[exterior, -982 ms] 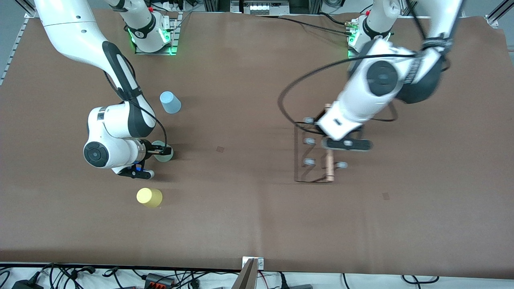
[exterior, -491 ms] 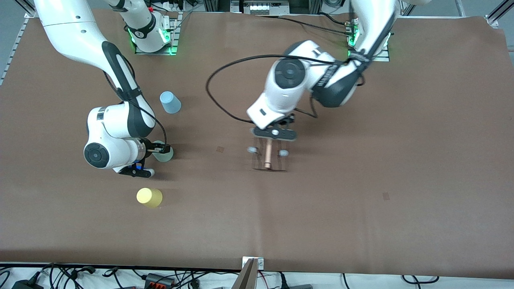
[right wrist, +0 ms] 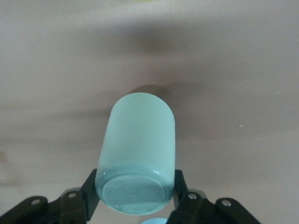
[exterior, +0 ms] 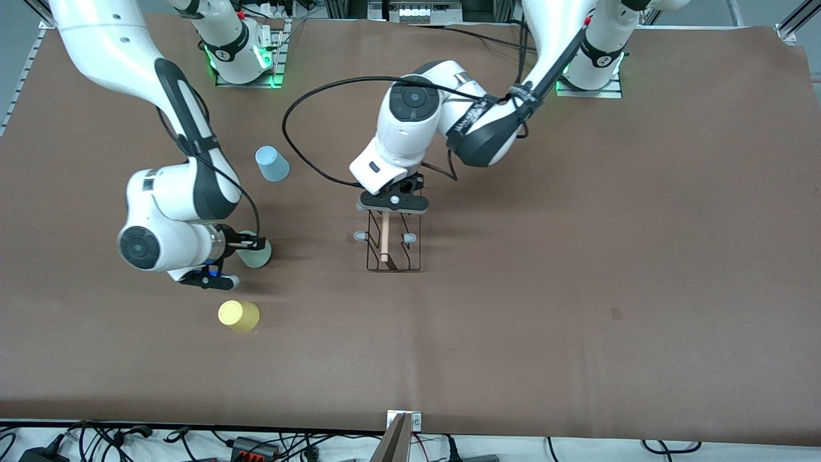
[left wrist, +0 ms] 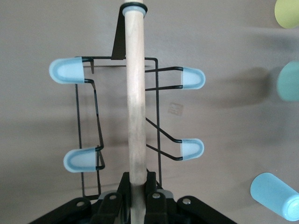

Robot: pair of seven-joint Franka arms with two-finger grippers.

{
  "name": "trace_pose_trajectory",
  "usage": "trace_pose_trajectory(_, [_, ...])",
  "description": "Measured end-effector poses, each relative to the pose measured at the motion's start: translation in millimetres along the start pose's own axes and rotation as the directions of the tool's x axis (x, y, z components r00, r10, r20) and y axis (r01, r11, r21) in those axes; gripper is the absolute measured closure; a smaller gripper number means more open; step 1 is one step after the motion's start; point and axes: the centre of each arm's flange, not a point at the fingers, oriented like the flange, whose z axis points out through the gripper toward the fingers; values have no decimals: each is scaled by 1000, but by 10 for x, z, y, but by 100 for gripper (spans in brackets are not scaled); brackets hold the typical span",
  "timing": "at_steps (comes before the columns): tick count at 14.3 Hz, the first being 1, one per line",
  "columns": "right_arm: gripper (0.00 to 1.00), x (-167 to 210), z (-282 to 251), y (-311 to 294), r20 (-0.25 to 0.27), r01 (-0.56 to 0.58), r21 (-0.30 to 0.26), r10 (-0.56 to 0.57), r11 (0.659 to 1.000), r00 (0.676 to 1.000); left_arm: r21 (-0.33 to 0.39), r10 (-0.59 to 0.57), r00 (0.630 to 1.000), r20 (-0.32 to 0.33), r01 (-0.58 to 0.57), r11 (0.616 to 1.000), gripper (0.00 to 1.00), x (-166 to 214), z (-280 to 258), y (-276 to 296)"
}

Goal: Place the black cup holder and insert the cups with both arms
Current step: 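Move the rack with the left gripper while the right gripper grasps the cup, then open the left gripper and withdraw it while the right gripper lifts the cup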

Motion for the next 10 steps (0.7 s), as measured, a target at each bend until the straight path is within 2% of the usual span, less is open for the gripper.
trace_pose_trajectory(3, [35,-111,-782,96,12,-3,11,3,1000,1000,10,2,1000,8,-2,1000,84,-39,177,34])
trace_pose_trajectory(5, [35,-186,-1085,102,12,2,14,-2,1000,1000,29,16,1000,3,-16,999,84,-59,259,42])
trace_pose_trajectory(10, [35,-170,-1067,85,24,4,10,-5,1000,1000,43,20,1000,3,-20,999,81,-104,350,79])
